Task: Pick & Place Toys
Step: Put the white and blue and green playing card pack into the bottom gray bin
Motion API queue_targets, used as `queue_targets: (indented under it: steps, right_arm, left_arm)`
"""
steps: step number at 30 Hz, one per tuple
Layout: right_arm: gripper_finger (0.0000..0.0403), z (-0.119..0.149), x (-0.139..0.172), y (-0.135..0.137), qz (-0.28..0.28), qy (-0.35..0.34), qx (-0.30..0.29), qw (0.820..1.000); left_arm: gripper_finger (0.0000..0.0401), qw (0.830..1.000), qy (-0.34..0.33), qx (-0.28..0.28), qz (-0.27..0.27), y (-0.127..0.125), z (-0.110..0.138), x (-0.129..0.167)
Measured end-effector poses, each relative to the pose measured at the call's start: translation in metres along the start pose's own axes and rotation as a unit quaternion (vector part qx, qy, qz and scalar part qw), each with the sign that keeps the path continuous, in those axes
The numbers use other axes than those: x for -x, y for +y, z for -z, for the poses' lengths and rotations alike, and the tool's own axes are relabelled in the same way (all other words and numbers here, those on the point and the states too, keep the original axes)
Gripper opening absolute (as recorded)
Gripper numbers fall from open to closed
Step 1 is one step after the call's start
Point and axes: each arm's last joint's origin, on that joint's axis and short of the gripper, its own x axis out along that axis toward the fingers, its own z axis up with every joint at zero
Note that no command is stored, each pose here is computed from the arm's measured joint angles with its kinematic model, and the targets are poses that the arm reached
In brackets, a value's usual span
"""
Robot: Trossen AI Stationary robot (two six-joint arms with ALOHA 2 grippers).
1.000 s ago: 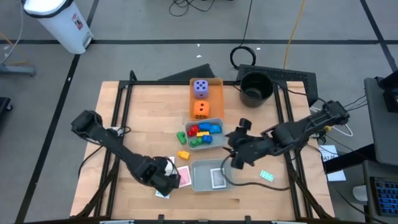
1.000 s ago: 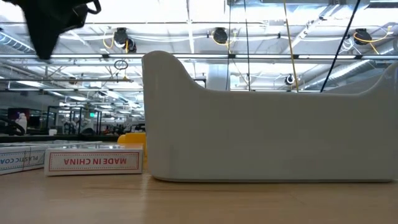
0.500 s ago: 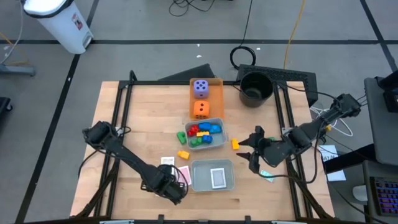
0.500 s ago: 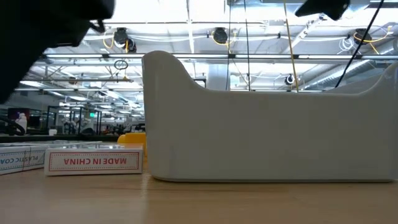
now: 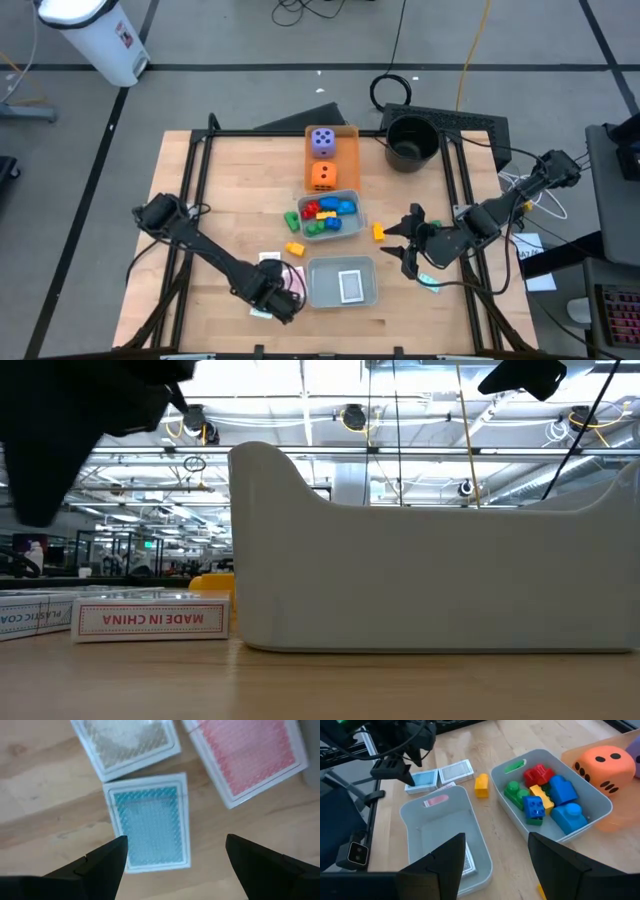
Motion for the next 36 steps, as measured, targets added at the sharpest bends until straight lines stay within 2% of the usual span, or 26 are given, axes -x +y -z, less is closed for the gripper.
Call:
queue_targets:
  steps: [7,13,19,26,30,36]
  right_arm:
    - [0.0210,0.000,0.000,0.000,0.000,0.000,0.001,1.000]
    - [0.0210,0.000,0.000,0.000,0.000,0.000,0.001,1.000]
    - [0.0210,0.000,0.000,0.000,0.001,0.000,0.001,1.000]
    - [0.0210,0.000,0.000,0.000,0.001,0.000,0.001,1.000]
    - [0.0210,0.000,0.000,0.000,0.001,0.001,0.002,1.000]
    - [0.0210,0.000,0.000,0.000,0.001,0.002,0.002,1.000]
  left_arm:
    - [0.0395,1.000,0.011,0.007,-0.018,0.004,-0.006,-0.009]
    - [0.0383,1.000,0.014,0.008,-0.026,0.007,-0.006,-0.013]
    - [0.0397,0.999,0.015,0.018,-0.037,0.012,-0.008,-0.022]
    - [0.0399,0.999,0.034,0.023,0.020,0.007,-0.009,-0.037]
    - [0.0398,0.999,0.031,0.043,0.010,0.012,-0.010,-0.047]
    - [0.0397,0.999,0.027,0.027,0.016,0.012,-0.011,-0.047]
